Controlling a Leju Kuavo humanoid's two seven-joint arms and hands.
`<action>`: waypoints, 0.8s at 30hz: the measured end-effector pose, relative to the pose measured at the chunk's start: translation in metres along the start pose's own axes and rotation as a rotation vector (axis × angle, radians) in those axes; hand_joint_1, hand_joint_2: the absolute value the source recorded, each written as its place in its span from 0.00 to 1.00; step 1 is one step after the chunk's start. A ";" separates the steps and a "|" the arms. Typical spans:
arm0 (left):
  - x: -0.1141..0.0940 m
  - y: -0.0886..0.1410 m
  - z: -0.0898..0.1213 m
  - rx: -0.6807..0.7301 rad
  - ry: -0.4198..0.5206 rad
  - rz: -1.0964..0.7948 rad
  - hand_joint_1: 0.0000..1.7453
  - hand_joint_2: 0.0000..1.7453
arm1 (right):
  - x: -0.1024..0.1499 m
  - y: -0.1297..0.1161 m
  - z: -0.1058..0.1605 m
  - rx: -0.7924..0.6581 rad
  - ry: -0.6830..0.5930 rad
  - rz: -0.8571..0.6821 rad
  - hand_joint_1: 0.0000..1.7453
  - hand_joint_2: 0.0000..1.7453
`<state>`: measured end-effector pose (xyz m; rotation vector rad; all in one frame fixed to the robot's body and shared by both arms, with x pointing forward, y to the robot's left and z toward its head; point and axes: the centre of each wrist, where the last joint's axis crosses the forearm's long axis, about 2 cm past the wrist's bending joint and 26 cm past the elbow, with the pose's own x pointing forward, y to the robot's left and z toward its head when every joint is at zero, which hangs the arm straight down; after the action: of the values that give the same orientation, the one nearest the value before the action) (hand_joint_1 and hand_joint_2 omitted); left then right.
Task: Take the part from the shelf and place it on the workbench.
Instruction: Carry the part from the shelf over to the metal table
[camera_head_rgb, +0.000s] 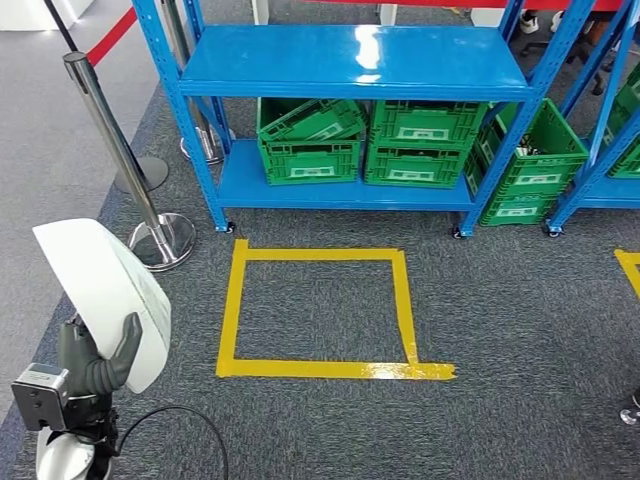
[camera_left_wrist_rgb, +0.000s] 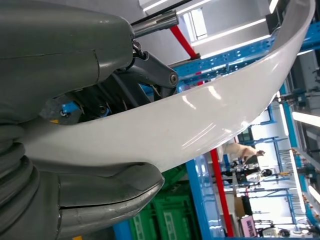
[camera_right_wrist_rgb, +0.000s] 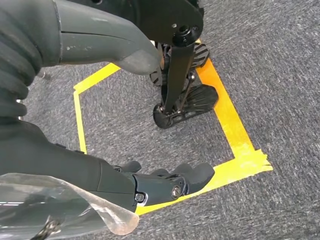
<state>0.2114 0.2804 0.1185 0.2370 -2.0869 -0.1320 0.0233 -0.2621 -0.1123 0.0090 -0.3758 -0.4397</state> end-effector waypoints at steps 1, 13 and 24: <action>0.000 0.000 0.000 0.000 -0.001 0.000 1.00 1.00 | 0.000 0.000 0.000 0.000 0.000 0.000 0.00 1.00; 0.000 0.000 0.002 -0.001 0.005 0.000 1.00 1.00 | -0.001 0.000 0.000 0.000 0.002 0.000 0.00 1.00; 0.000 0.000 0.003 -0.001 0.008 -0.001 1.00 1.00 | -0.002 0.001 0.001 0.001 0.003 -0.002 0.00 1.00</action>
<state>0.2087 0.2804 0.1167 0.2373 -2.0787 -0.1326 0.0221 -0.2606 -0.1123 0.0112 -0.3727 -0.4413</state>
